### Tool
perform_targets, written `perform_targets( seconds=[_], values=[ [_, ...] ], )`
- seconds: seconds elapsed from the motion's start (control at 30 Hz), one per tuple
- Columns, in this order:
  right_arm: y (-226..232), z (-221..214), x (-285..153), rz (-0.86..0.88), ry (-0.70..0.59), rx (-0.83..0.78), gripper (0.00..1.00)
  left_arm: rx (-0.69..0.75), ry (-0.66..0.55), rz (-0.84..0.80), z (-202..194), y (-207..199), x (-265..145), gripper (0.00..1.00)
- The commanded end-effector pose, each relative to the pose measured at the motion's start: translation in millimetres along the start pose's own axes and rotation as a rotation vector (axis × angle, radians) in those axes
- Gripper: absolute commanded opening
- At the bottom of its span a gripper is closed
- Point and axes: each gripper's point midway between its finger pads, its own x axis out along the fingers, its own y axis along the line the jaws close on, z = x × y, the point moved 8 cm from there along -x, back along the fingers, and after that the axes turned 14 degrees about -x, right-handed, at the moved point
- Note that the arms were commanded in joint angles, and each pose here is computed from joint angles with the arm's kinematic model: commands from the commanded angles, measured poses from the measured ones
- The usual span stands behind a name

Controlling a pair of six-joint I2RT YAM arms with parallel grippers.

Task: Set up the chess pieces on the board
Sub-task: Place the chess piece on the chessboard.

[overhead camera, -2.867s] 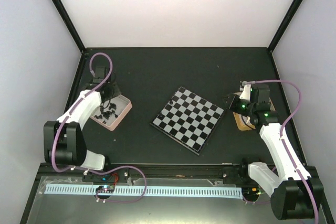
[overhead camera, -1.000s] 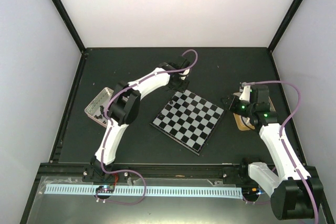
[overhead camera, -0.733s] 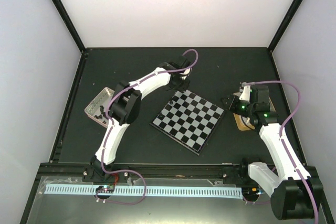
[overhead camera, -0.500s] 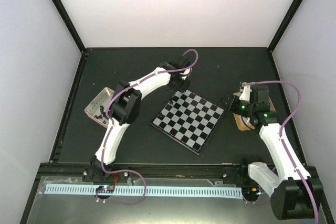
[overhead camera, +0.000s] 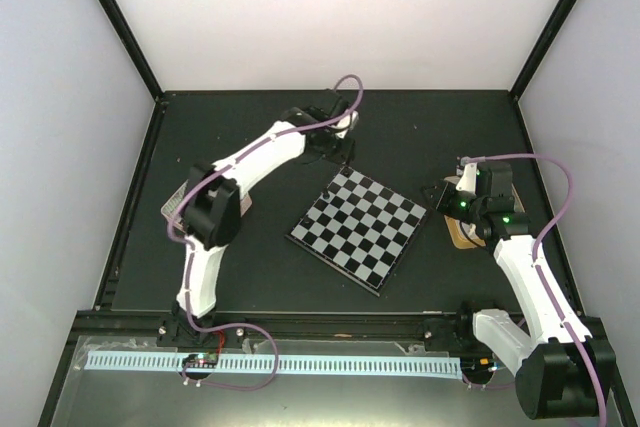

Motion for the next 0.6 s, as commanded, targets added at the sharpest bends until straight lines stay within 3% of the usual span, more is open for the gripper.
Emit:
perform_targets(
  seconds=[0.0,0.27,0.57],
  values=[
    [-0.6,-2.9,1.2,-0.003,0.001,-0.017,0.35,-0.097,-0.13,-0.023,3.4,14.2,-70.2,0.5],
    [3.9,-7.4,4.7,0.017,0.006,-0.013,0.35,-0.307,-0.293,0.082,-58.6,97.0,-148.8,0.55],
    [25.8,-18.1,12.4,0.038,0.05,-0.077,0.35,-0.554,-0.374,0.237,-157.6,185.5,-176.7,0.55]
  ],
)
